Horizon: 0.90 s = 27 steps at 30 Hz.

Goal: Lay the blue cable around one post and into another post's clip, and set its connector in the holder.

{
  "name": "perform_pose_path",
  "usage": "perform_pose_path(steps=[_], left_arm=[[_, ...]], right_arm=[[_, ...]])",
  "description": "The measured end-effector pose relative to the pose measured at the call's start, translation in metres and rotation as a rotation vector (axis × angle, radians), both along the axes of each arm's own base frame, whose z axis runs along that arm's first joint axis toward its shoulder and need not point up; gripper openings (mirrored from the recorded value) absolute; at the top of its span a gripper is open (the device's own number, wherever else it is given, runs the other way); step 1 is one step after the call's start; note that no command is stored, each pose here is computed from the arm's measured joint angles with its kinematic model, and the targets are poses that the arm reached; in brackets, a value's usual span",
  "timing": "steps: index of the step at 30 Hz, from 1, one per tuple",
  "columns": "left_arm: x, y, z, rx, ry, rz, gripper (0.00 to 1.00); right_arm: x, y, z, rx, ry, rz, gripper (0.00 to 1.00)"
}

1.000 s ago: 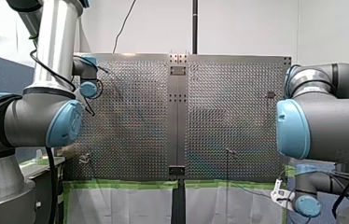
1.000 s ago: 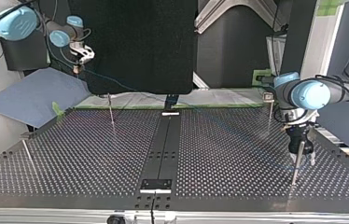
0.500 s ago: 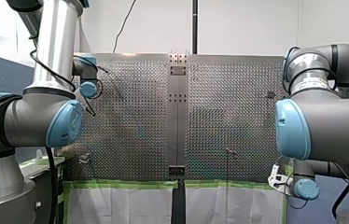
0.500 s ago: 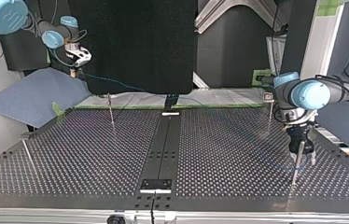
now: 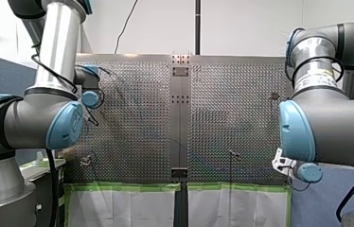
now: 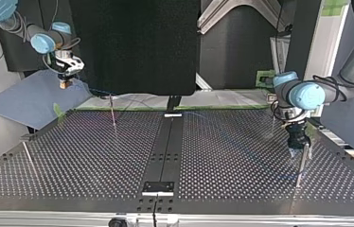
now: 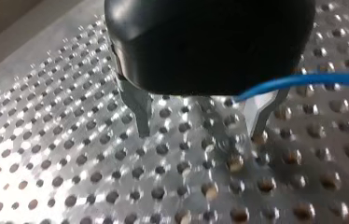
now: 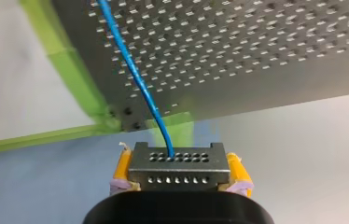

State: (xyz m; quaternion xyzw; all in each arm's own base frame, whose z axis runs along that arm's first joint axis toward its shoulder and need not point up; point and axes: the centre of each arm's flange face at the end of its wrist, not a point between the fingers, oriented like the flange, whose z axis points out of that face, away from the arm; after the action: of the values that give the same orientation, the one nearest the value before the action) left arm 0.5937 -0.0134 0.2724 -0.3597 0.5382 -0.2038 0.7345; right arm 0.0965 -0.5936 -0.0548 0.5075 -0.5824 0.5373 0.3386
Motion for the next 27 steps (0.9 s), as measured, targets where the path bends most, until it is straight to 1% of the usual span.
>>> perform_pose_path(steps=[2,7,11,13,18,23,27], left_arm=[[0.0,0.001,-0.002,0.008,0.006,0.012,0.99],[-0.001,0.0,-0.003,0.017,0.021,0.021,0.99],[-0.004,-0.001,-0.007,0.021,0.052,0.025,0.99],[-0.005,-0.002,-0.008,0.027,0.064,0.025,0.99],[-0.008,-0.007,-0.011,0.048,0.105,0.019,0.99],[-0.011,-0.013,-0.015,0.047,0.143,0.007,0.99],[-0.014,-0.014,-0.012,0.04,0.153,0.004,0.99]], right_arm=[[0.0,-0.005,0.013,-0.022,0.002,0.001,0.0],[0.0,-0.014,0.042,-0.071,0.008,0.004,0.0],[0.0,-0.021,0.069,-0.116,0.012,0.005,0.0],[0.0,-0.023,0.077,-0.13,0.013,0.006,0.0],[0.001,-0.022,0.084,-0.147,0.01,0.008,0.0],[0.003,-0.022,0.085,-0.154,0.004,0.009,0.0],[0.003,-0.022,0.085,-0.159,-0.005,0.009,0.0]])
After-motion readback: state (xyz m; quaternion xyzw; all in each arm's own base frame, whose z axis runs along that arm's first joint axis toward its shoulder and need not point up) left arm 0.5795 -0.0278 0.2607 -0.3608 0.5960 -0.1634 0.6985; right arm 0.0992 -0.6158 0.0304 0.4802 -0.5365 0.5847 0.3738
